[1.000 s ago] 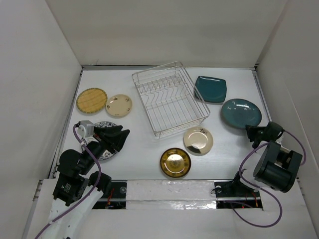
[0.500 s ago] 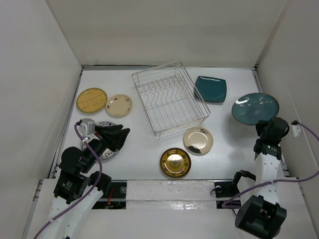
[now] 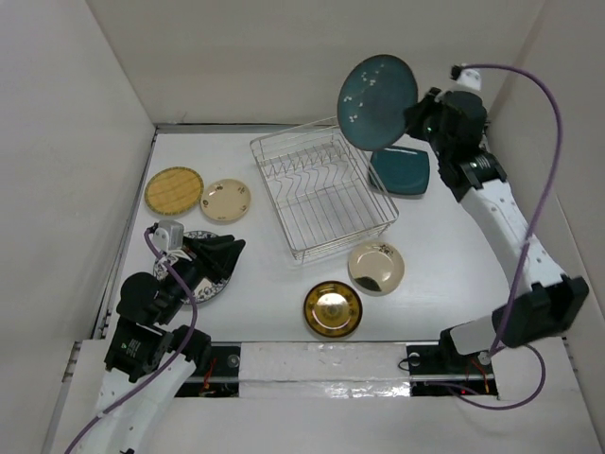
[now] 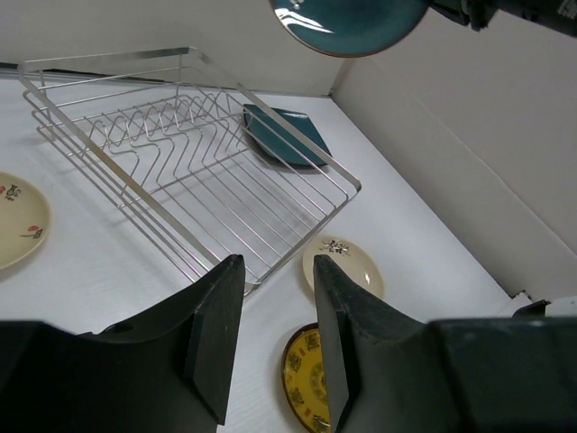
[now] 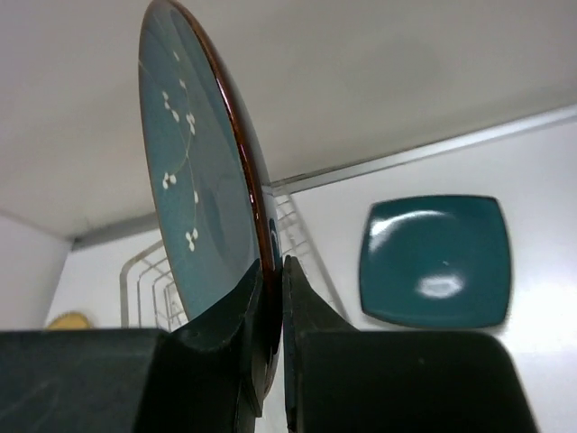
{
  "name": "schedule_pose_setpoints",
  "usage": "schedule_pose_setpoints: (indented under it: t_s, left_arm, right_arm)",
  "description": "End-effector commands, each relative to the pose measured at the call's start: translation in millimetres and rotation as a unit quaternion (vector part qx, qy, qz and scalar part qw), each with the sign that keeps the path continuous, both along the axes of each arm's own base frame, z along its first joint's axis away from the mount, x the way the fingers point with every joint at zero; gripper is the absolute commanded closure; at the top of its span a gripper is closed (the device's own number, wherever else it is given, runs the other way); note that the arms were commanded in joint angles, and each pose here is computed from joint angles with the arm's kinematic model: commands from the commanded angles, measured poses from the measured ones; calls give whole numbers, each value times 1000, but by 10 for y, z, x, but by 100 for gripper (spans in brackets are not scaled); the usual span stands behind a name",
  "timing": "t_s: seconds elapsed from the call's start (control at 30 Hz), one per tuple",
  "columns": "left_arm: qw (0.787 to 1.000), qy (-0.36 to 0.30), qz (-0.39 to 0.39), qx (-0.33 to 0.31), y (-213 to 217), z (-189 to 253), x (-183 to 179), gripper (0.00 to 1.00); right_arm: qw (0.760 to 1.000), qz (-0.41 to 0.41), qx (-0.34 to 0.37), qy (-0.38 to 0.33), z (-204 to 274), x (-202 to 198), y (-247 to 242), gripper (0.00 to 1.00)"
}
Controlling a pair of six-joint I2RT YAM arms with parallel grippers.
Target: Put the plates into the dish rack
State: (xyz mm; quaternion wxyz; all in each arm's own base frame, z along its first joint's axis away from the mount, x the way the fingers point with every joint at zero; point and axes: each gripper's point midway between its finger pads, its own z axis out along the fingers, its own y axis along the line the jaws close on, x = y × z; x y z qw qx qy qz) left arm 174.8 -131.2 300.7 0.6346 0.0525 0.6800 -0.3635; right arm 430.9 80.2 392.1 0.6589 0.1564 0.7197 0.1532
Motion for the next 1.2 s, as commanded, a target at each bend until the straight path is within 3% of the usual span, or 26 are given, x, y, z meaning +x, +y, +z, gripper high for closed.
schedule_pose_setpoints:
  t_s: [0.0, 0.2, 0.47, 0.87, 1.17]
  left_arm:
    - [1000, -17, 6, -3, 12, 78, 51, 67]
    - [1000, -5, 11, 0, 10, 29, 100, 67]
    - [1000, 6, 20, 4, 23, -15, 152, 67]
    - [1000, 9, 21, 7, 18, -38, 172, 67]
    - [1000, 11, 19, 6, 13, -42, 168, 67]
  right_arm:
    - [993, -24, -77, -87, 798, 348, -6, 100]
    - [986, -21, -147, -70, 853, 838, 369, 100]
    - [966, -50, -254, -24, 390, 1255, 731, 100]
    - [948, -76, -307, 24, -309, 1272, 923, 100]
    - [959, -107, -259, -46, 416, 1051, 834, 100]
